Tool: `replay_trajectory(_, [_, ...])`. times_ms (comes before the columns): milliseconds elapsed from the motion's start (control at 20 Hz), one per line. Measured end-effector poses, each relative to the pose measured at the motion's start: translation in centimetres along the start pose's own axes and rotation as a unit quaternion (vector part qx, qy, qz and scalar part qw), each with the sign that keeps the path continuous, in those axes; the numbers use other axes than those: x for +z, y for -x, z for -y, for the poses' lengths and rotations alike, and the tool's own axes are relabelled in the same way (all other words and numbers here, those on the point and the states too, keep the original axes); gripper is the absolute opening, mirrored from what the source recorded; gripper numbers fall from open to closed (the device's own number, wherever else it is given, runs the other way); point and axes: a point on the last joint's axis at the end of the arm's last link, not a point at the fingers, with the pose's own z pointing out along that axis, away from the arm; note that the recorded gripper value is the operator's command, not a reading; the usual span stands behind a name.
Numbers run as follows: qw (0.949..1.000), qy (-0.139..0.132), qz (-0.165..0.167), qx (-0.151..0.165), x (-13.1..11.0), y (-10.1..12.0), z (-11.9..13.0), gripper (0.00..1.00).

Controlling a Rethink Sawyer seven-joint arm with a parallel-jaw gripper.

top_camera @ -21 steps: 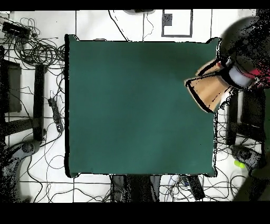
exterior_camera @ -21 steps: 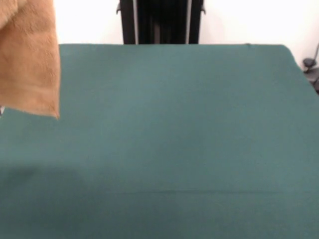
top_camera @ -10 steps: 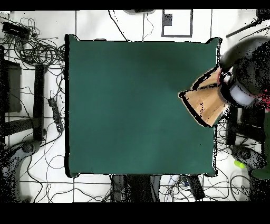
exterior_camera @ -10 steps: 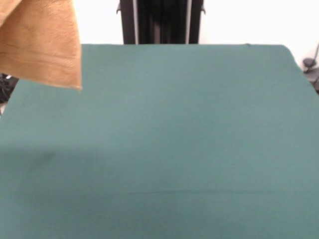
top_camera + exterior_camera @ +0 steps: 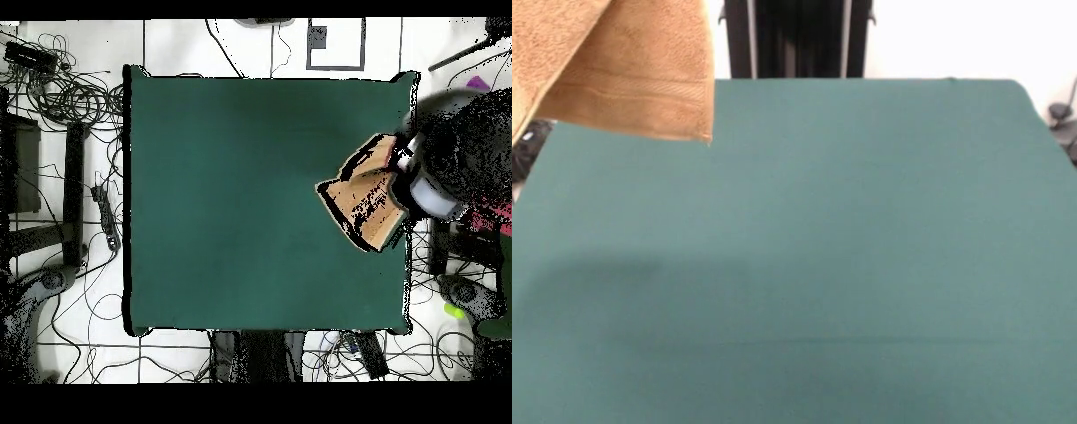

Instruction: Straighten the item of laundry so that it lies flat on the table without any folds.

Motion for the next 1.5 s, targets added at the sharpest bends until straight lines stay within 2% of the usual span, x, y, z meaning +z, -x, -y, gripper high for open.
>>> replay_trajectory(350, [0.9999, 0.009, 0.002, -0.009, 0.1, -1.8, -0.2, 0.0])
replay_trajectory(600, [0.9997, -0.007, 0.015, -0.019, 0.1, -2.9, 0.5, 0.0])
replay_trajectory(750, [0.9996, -0.014, 0.019, -0.018, -0.3, -3.0, 1.1, 0.0])
replay_trajectory(1050, [0.9996, -0.009, 0.021, -0.014, -0.9, -2.7, 1.9, 0.0])
replay_trajectory(1500, [0.9994, -0.006, 0.016, -0.03, 0.5, -2.9, 0.5, 0.0])
